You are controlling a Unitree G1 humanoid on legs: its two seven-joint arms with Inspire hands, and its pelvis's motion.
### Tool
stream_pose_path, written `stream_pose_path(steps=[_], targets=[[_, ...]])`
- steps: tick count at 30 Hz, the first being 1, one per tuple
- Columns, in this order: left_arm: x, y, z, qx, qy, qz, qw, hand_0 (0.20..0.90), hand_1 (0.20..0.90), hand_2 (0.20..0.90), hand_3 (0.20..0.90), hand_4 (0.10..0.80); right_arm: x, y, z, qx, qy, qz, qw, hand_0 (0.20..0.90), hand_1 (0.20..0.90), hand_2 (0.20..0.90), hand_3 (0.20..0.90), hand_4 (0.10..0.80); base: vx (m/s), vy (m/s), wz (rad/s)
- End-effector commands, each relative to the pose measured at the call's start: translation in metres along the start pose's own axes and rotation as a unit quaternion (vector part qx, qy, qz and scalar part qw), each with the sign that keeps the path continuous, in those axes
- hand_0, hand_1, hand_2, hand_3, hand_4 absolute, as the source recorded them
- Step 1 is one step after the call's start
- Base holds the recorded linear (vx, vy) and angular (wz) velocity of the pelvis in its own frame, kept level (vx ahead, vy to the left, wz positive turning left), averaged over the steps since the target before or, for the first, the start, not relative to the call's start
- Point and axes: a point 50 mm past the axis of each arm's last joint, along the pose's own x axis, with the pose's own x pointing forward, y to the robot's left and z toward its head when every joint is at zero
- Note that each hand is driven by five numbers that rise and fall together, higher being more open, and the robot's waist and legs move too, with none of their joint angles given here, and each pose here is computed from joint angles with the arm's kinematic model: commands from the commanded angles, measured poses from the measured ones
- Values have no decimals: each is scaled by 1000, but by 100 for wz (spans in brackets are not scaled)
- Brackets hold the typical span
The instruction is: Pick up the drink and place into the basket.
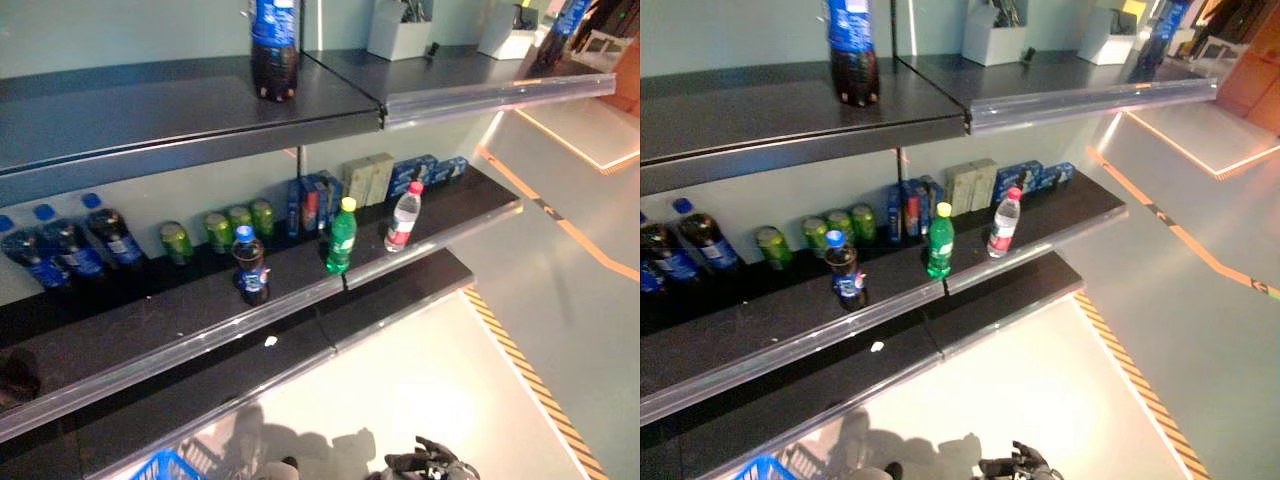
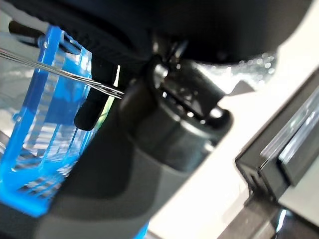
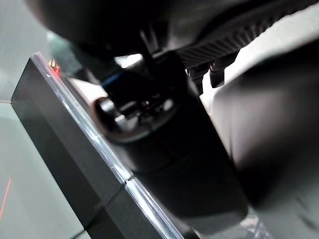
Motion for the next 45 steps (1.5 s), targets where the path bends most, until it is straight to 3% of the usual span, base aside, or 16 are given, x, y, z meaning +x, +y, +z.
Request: stream_pose_path(steps=[1, 9, 18, 26, 33, 37, 45], targets=[[2, -26, 46, -30, -97, -57, 993, 300, 300, 300, 200, 100, 0, -16, 8, 9, -7, -19, 1000, 900, 900, 900, 900, 800, 414, -568, 53], [9, 8, 63, -25, -94, -45, 994, 300, 300, 300, 200, 100, 0, -25, 6, -3, -1, -9, 1000, 900, 900, 900, 900, 800, 201, -399, 32], [11, 17, 68, -13, -93, -24, 995, 300, 300, 300, 200, 100, 1, -27, 20, -27, -21, -7, 999, 900, 900, 900, 900, 800, 231, -228, 20], [9, 7, 63, -36, -97, -35, 994, 300, 300, 300, 200, 100, 3, -4, 30, -25, -28, 5, 999, 900, 900, 900, 900, 800, 261, -84, 23], [-7, -48, 16, -8, -57, -107, 993, 300, 300, 300, 200, 100, 1, -3, 19, -15, -34, 14, 999, 900, 900, 900, 900, 800, 205, -221, 69], [-19, -76, -6, 5, -33, -151, 988, 300, 300, 300, 200, 100, 1, -1, 30, -28, -54, 18, 998, 900, 900, 900, 900, 800, 190, -588, 125], [-13, -52, -3, 31, -36, -141, 989, 300, 300, 300, 200, 100, -2, 5, 45, -77, -94, 67, 990, 900, 900, 900, 900, 800, 16, -398, 20]])
